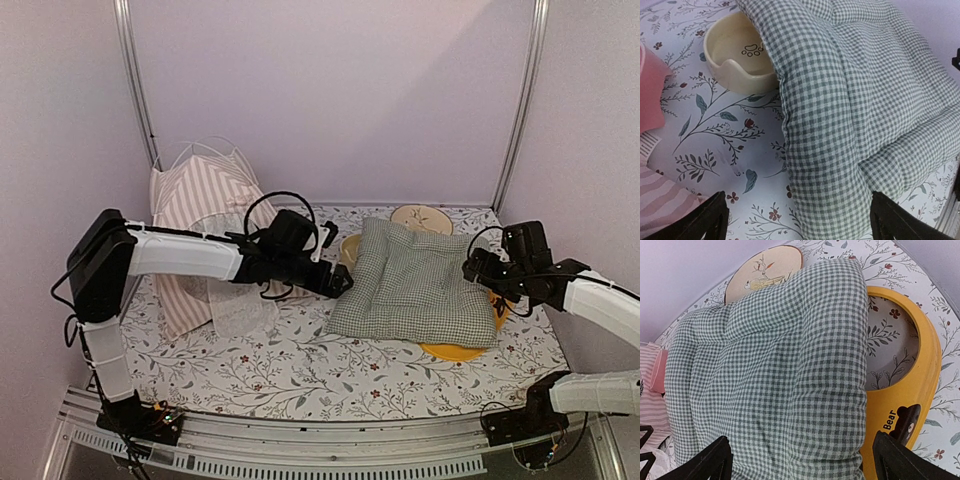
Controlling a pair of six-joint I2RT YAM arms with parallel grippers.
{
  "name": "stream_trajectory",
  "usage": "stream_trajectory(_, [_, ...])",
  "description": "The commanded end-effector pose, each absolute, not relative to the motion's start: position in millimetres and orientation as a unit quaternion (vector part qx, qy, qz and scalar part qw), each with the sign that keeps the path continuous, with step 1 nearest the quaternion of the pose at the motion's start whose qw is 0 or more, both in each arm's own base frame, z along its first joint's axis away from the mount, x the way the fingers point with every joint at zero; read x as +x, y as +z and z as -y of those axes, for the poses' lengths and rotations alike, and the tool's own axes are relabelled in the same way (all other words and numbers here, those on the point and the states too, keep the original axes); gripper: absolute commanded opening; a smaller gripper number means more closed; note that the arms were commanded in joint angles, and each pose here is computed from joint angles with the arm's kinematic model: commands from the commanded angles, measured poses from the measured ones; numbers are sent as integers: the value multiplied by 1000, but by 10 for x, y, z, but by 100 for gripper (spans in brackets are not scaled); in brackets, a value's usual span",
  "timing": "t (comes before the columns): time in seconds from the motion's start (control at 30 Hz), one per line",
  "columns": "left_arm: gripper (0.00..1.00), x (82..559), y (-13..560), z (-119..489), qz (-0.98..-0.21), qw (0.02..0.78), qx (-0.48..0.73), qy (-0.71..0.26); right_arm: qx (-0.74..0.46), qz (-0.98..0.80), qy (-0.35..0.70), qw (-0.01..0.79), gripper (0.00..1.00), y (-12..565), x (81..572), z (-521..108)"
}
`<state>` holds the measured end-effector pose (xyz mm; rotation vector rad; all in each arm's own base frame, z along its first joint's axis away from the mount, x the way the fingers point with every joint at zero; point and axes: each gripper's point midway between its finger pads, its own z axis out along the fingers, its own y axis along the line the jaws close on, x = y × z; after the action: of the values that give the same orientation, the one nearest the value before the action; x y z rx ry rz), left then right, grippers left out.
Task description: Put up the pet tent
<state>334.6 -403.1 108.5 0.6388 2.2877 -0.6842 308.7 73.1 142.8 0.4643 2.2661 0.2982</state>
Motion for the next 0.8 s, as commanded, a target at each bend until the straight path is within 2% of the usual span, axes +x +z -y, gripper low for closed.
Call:
stream_trajectory(0.0, [98, 3368, 1017, 4180, -874, 316, 261, -263, 171, -890, 138, 400, 99, 1371, 3206, -681])
stream_trajectory(0.2, [96, 3352, 724, 4397, -879, 282, 272, -270, 169, -889, 167, 392, 99, 1252, 3340, -693])
stream_trajectory(0.33, [90, 3329, 629, 4511, -881, 273, 275, -272, 162, -892, 186, 379, 100, 1143, 3406, -775])
stream_trajectory(0.57, [70, 3279, 483, 4592, -884, 261, 278, -269, 159, -895, 197, 368, 98, 1024, 3415, -826])
stream_trajectory(0.77, [47, 3267, 459, 4665, -883, 258, 283, -270, 156, -897, 199, 362, 94, 969, 3408, -844])
